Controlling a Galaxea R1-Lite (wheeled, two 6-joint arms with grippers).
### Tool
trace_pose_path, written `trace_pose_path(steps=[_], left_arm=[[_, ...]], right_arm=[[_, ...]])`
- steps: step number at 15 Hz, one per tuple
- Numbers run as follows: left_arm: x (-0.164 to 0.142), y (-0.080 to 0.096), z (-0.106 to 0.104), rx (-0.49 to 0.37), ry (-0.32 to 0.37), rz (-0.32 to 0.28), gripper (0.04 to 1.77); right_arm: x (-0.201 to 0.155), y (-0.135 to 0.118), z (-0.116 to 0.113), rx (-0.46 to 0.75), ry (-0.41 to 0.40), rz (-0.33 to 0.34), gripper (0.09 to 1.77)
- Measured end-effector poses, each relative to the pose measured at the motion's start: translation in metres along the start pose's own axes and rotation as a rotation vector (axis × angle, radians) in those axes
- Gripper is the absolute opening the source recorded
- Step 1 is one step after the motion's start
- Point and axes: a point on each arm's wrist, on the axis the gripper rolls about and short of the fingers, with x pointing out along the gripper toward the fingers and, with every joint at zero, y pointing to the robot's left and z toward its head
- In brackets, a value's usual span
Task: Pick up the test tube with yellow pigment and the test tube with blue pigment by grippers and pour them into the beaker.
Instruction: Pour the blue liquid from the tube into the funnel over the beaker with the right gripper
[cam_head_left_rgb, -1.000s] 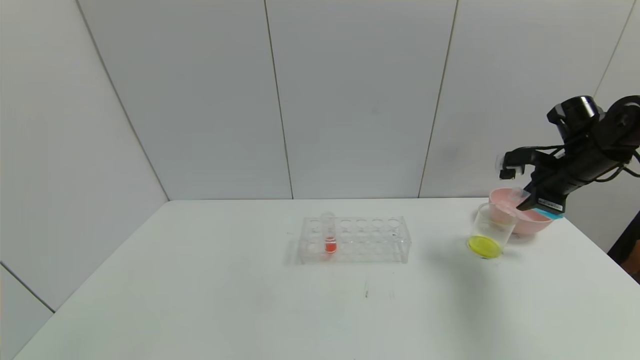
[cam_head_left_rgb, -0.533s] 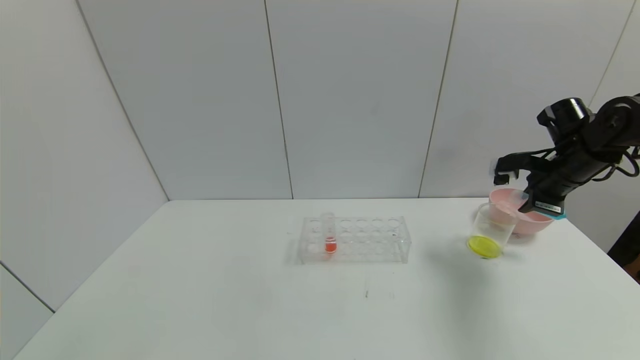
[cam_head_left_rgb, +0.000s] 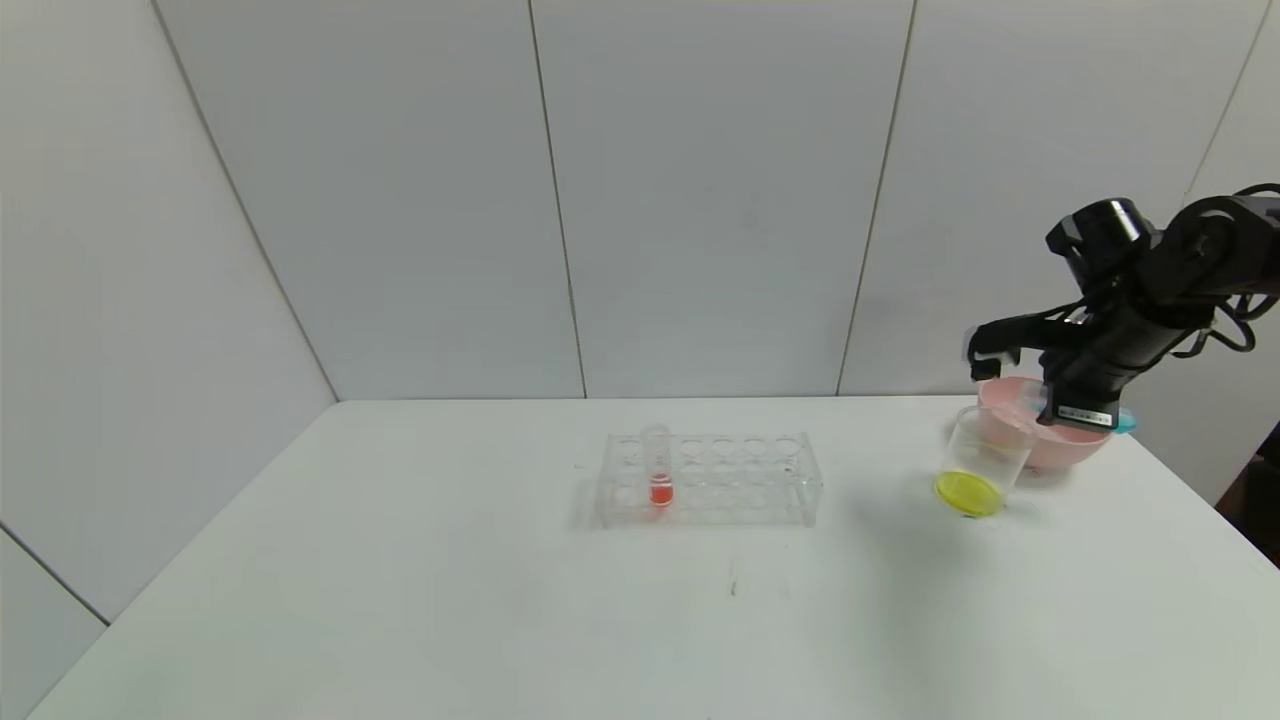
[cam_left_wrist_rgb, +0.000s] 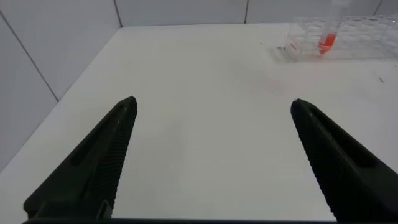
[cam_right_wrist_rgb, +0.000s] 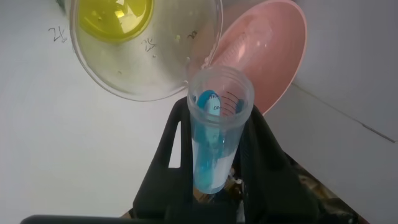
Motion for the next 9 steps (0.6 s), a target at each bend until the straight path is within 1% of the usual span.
trace_pose_path(steps=[6, 9], left_arm=[[0.000, 0.000, 0.000, 0.000, 0.000, 0.000, 1.76], [0.000, 0.000, 0.000, 0.000, 0.000, 0.000, 1.76]], right_arm=[[-0.001, 0.004, 0.010, -0.028, 0.073, -0.038, 0.50], [0.000, 0.005, 0.015, -0.052, 0.131, -0.066, 0.50]])
